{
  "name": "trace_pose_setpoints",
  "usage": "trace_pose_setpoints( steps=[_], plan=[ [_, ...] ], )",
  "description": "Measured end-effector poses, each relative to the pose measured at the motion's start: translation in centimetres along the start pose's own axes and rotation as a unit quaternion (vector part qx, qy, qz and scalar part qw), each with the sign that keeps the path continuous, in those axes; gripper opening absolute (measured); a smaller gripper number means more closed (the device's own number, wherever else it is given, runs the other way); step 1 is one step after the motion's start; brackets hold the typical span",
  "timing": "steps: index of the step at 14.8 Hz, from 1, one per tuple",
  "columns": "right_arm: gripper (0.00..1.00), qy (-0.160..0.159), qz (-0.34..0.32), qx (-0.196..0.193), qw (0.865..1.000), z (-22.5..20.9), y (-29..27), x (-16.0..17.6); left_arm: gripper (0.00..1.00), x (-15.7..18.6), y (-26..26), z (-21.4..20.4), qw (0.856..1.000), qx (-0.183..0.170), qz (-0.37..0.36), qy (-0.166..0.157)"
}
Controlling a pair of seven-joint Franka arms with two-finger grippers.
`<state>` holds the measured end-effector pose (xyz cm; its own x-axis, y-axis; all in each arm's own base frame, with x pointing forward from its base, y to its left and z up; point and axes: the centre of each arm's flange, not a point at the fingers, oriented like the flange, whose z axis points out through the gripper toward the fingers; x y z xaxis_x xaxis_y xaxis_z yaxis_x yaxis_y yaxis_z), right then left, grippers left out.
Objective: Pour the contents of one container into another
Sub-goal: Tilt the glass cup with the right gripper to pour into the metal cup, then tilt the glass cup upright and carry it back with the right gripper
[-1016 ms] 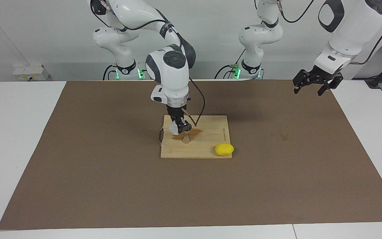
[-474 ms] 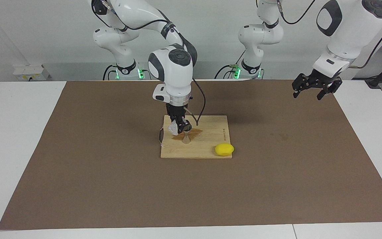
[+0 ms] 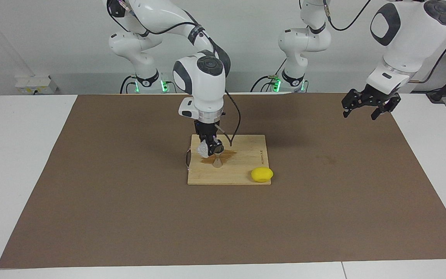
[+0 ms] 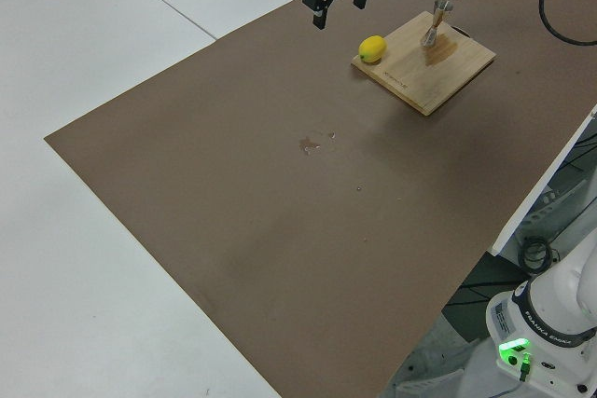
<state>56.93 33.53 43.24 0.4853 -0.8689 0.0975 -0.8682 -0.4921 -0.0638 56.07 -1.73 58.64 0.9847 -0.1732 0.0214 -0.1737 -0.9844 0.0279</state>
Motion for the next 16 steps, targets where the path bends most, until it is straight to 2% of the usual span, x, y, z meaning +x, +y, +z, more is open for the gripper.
trace_pose_setpoints(
  steps=[5,9,13,16],
  plan=[
    [0.51,-0.052,0.042,-0.005,0.998,0.1,0.0,0.9,1.00,0.3,-0.1,0.7,1.000,-0.001,-0.001,-0.007],
    [0.51,-0.094,0.087,-0.007,0.992,0.2,0.0,3.4,1.00,0.2,-0.2,0.7,1.000,-0.001,-0.002,-0.007],
    [0.51,-0.141,0.135,-0.012,0.981,0.7,0.2,6.1,1.00,0.2,-0.2,0.7,1.000,-0.001,-0.003,-0.007],
    [0.51,-0.204,0.169,-0.019,0.964,2.2,1.0,9.0,1.00,0.2,-0.3,0.7,1.000,-0.001,-0.004,-0.007]
  ],
)
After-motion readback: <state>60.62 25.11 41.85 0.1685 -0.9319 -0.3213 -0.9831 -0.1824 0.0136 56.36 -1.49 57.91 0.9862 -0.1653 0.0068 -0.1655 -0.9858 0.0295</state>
